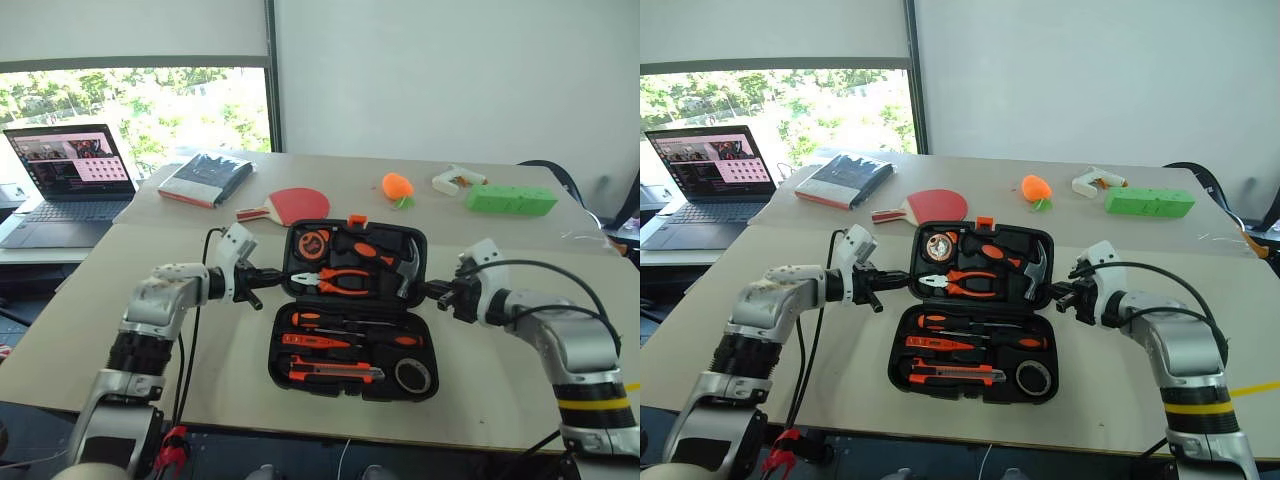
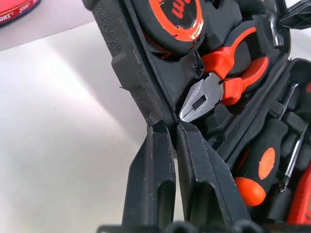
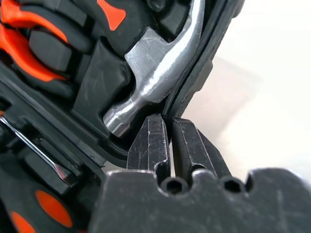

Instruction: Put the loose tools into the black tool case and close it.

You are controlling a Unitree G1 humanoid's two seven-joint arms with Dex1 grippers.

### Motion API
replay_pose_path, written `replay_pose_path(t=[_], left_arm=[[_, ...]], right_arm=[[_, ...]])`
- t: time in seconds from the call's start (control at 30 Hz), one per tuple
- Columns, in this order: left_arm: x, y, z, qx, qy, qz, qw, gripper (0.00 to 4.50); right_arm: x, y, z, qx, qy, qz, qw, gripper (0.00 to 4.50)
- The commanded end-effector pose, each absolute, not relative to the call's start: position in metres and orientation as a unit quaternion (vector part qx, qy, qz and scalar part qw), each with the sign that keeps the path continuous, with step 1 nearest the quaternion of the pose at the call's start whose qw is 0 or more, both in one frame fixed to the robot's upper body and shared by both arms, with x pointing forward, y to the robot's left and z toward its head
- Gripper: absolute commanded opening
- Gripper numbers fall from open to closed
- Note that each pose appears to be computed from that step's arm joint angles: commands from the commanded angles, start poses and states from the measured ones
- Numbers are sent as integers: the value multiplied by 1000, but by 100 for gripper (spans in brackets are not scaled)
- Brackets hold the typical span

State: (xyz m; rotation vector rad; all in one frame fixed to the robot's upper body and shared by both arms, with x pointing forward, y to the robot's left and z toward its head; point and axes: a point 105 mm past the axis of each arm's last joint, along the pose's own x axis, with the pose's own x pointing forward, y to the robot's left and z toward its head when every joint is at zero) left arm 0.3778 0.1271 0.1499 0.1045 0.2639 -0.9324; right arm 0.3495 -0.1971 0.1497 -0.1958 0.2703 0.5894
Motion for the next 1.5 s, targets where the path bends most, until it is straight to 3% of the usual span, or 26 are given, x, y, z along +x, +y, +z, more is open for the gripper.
replay_pose_path(t=[0.03, 0.23, 0.6, 1.13, 1.17, 1.33, 1.37, 1.43, 1.5], left_arm=[[377, 101, 180, 119, -7, -457, 881, 0], [379, 115, 171, 160, -46, -400, 901, 0], [359, 128, 164, 159, -48, -397, 902, 0], [343, 139, 154, 153, -23, -401, 903, 0], [341, 140, 154, 154, -22, -402, 902, 73], [329, 156, 153, 153, -6, -396, 905, 221], [326, 163, 153, 155, 1, -390, 908, 273], [319, 178, 150, 156, 19, -377, 913, 324], [306, 191, 144, 164, 50, -383, 908, 408]], right_arm=[[337, -162, 182, -159, 9, 332, 930, 7], [316, -161, 175, -216, -56, 303, 926, 7], [292, -153, 177, -306, -137, 286, 898, 7], [257, -147, 147, -396, -167, 319, 845, 7], [254, -148, 145, -405, -169, 323, 838, 85], [235, -151, 143, -444, -182, 337, 810, 225], [230, -152, 144, -454, -187, 338, 803, 277], [220, -154, 145, -471, -192, 342, 790, 329], [209, -157, 143, -476, -181, 355, 784, 412]])
